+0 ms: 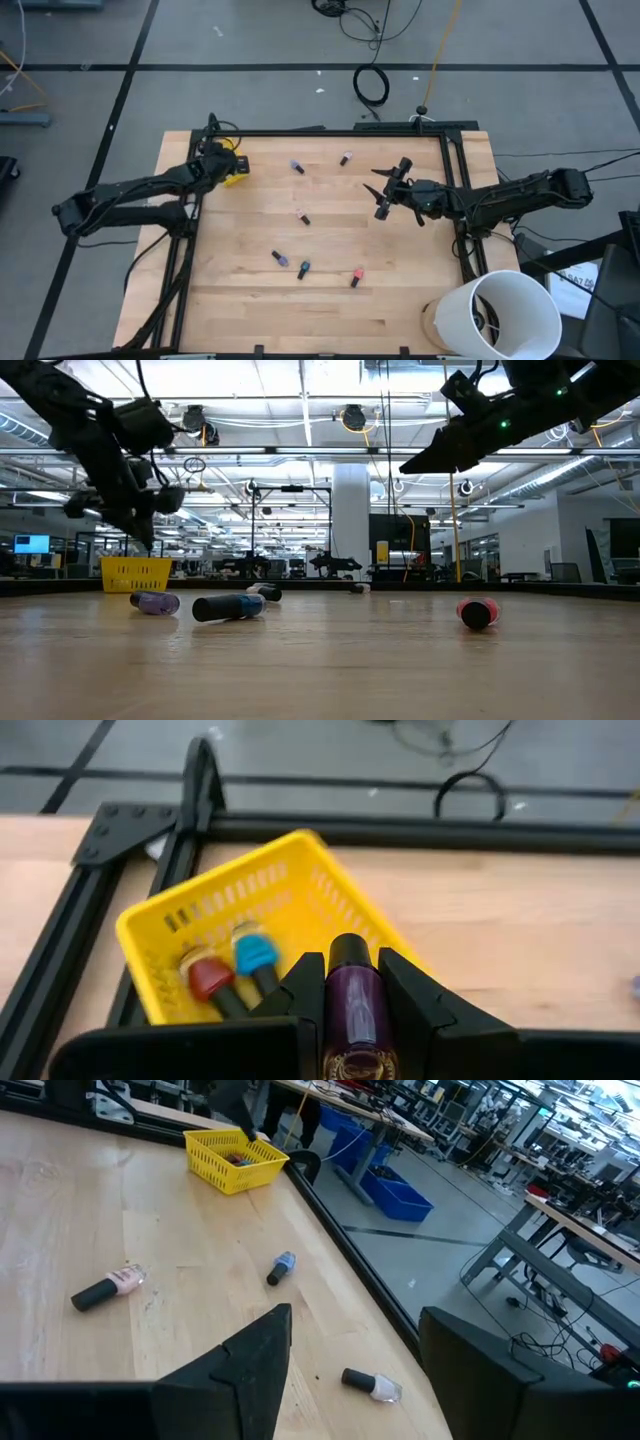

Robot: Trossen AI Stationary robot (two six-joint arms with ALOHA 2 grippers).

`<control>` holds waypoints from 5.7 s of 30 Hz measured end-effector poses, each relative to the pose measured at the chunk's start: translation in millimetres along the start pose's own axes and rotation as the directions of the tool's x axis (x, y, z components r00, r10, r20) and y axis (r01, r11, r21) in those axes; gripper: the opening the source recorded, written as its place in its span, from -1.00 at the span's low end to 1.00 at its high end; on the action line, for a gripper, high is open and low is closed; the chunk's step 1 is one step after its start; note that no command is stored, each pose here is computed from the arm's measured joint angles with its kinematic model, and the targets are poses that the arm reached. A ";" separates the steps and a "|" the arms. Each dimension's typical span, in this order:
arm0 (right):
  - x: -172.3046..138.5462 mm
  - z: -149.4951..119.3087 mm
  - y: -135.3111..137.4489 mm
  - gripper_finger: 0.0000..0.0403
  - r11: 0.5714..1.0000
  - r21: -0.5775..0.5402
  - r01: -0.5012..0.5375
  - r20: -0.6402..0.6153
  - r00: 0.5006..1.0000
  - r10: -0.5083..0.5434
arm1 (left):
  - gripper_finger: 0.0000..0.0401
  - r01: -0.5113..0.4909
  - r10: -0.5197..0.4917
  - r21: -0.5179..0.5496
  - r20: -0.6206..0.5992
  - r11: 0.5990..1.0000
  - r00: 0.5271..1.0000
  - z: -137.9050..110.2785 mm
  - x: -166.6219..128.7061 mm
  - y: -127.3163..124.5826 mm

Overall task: Pick & Place Nail Polish
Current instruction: Put the dark purple nail polish into the yellow bin, then put the dark pink nail polish into the yellow bin

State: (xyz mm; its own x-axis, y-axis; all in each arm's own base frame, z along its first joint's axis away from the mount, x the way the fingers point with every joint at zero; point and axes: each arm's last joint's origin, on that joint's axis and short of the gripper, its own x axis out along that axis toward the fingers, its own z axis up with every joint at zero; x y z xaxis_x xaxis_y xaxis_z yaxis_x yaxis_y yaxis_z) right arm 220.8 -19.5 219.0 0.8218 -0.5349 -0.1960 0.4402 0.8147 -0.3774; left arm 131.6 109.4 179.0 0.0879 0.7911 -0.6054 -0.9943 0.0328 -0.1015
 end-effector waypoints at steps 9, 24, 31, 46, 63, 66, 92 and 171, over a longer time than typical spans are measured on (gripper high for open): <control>0.0 -1.9 0.5 0.03 1.000 -0.011 -0.005 -0.017 1.000 0.005 | -0.21 -0.102 0.103 0.022 -0.063 0.995 0.993 -6.8 18.0 3.0; 0.1 -2.2 2.0 0.03 0.998 0.031 -0.055 -0.010 0.998 0.055 | 0.67 0.003 0.008 0.110 -0.102 0.994 0.995 -4.7 18.1 -0.9; 12.9 -11.4 -3.2 0.03 0.983 0.128 -0.134 -0.032 0.990 0.139 | 0.69 0.441 -0.437 0.106 -0.059 0.891 0.897 16.6 2.4 -21.0; 80.9 -54.7 -20.2 0.03 0.891 0.266 -0.367 -0.183 0.888 0.421 | 0.69 0.787 -0.844 0.308 0.138 0.535 0.519 31.0 -47.3 -59.4; 3.1 -37.1 110.4 0.03 0.493 0.005 -0.870 -0.250 0.476 0.843 | 0.70 0.813 -0.859 0.281 0.119 0.511 0.498 26.4 -52.5 -62.9; 0.7 -42.6 122.0 0.03 0.497 -0.027 -0.868 -0.274 0.484 0.831 | 0.70 0.821 -0.859 0.255 0.119 0.512 0.499 26.5 -52.5 -62.9; 20.2 -69.9 142.0 -0.47 0.418 0.072 -0.906 -0.252 0.389 0.886 | 0.69 0.827 -0.857 0.227 0.112 0.514 0.502 25.7 -52.2 -62.8; 31.4 -11.4 76.9 -0.93 0.888 -0.336 -0.314 -0.066 0.948 0.310 | 0.70 0.876 -0.894 0.240 -0.060 0.418 0.443 -28.5 -46.1 -107.7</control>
State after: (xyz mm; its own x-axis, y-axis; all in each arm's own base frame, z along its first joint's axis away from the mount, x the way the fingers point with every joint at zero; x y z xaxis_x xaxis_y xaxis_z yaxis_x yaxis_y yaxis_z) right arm 276.4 23.7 173.5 0.8920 -0.2692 -0.3632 0.0112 0.8164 -0.5774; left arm 236.4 52.0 195.3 0.9318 0.2846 -0.2251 -0.3532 0.8535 -0.3832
